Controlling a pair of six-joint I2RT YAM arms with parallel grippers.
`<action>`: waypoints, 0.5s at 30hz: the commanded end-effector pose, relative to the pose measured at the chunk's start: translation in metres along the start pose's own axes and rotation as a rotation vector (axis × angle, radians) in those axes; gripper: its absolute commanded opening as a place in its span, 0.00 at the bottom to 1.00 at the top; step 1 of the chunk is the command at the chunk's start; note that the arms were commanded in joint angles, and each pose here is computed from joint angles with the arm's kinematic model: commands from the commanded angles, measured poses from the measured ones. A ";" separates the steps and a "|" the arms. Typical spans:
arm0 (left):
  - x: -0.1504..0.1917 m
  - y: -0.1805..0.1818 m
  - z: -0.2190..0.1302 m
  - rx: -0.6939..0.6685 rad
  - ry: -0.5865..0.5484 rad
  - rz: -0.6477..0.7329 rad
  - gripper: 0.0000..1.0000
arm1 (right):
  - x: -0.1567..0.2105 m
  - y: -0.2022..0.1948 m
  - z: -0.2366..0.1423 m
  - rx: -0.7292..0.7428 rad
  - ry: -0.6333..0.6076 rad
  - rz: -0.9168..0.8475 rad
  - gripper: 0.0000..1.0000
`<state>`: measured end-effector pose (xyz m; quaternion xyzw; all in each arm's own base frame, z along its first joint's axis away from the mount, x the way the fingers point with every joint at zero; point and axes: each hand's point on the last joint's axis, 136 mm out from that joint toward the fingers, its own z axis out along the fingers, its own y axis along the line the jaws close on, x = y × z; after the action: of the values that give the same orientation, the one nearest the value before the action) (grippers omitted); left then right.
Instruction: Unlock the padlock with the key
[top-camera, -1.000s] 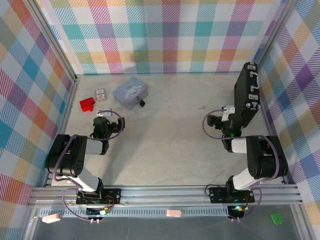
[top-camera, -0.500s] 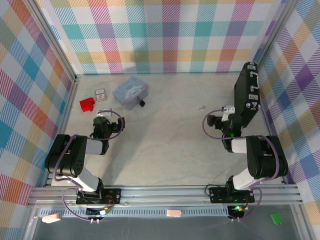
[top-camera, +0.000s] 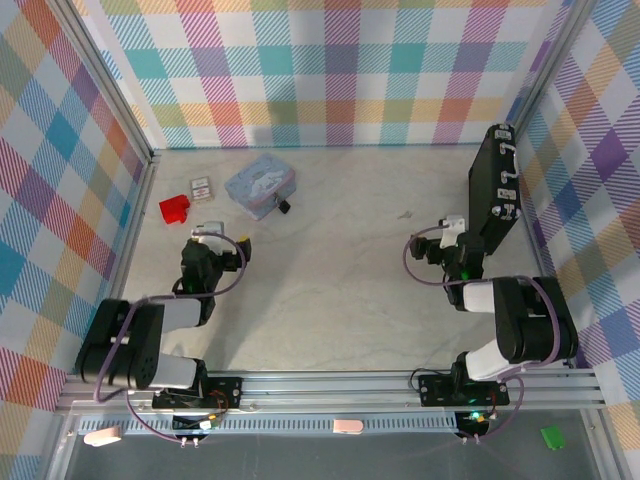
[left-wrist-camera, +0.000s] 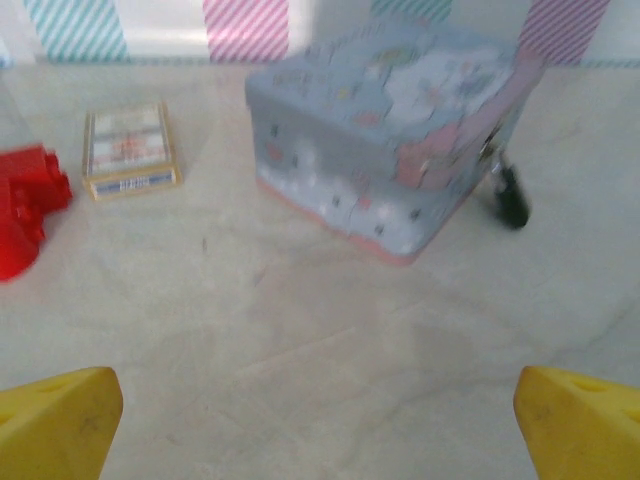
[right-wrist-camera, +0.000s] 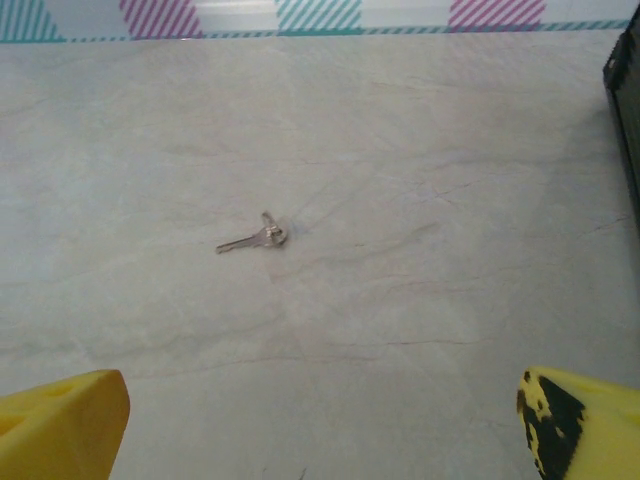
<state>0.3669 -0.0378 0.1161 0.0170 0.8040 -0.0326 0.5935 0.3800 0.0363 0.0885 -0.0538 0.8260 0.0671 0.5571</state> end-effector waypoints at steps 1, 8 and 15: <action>-0.022 -0.006 -0.013 0.001 -0.036 0.017 1.00 | -0.023 0.021 -0.012 -0.076 -0.070 -0.077 0.99; -0.093 -0.039 -0.052 0.182 -0.062 -0.194 1.00 | -0.052 0.077 -0.043 -0.274 -0.022 -0.103 0.99; -0.113 -0.023 -0.074 0.055 0.088 -0.502 1.00 | -0.119 0.092 -0.112 -0.328 -0.085 0.110 0.99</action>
<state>0.3435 -0.0615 0.2783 -0.0801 0.7567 -0.1913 0.6200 0.3244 0.1123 0.2327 -0.1460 0.7566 0.1967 0.6063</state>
